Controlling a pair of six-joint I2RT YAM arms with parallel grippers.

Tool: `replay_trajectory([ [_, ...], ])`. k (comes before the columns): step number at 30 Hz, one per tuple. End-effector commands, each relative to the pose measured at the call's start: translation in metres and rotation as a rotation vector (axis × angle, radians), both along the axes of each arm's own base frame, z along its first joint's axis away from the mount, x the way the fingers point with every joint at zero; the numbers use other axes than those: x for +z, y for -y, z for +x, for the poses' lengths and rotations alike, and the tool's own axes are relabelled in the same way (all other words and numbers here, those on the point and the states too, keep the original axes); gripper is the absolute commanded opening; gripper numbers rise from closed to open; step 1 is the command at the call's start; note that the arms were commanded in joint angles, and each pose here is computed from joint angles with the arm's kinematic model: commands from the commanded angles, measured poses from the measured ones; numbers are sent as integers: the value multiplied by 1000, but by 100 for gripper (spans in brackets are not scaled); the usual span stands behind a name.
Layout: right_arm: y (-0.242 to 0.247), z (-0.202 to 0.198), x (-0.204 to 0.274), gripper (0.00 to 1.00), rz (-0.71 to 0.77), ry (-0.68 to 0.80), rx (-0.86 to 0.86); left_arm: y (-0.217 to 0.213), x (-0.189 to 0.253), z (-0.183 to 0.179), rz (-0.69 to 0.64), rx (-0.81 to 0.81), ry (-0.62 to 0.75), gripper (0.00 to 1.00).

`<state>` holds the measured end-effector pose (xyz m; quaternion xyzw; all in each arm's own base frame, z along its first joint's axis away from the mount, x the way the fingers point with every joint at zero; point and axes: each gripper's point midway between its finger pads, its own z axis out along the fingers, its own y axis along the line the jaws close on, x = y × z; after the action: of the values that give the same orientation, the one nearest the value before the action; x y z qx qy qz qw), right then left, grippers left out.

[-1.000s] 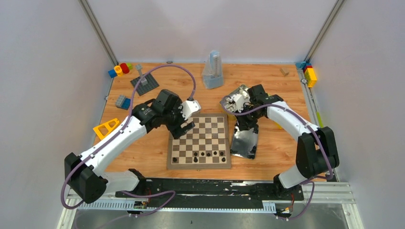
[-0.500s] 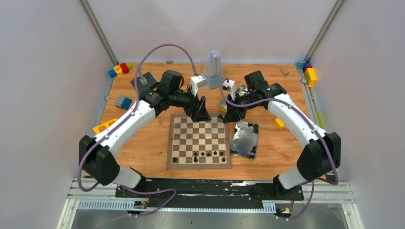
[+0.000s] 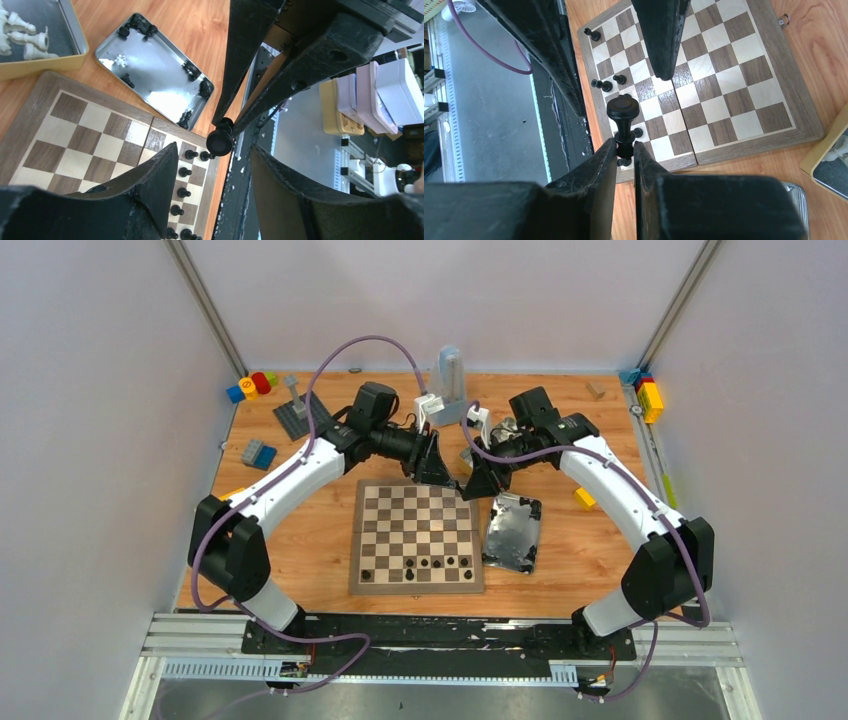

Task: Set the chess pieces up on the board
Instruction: Place the chess piece on the chessboard.

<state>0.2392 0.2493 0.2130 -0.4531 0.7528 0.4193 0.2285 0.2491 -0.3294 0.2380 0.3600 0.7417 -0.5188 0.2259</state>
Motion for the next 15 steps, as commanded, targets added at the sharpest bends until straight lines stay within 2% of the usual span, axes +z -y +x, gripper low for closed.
replay_trajectory([
  [1, -9, -1, 20, 3, 55, 27, 33, 10, 22, 2, -70, -36, 13, 61],
  [15, -9, 0, 16, 3, 38, 24, 23, 17, 16, -5, -76, -69, -18, 52],
])
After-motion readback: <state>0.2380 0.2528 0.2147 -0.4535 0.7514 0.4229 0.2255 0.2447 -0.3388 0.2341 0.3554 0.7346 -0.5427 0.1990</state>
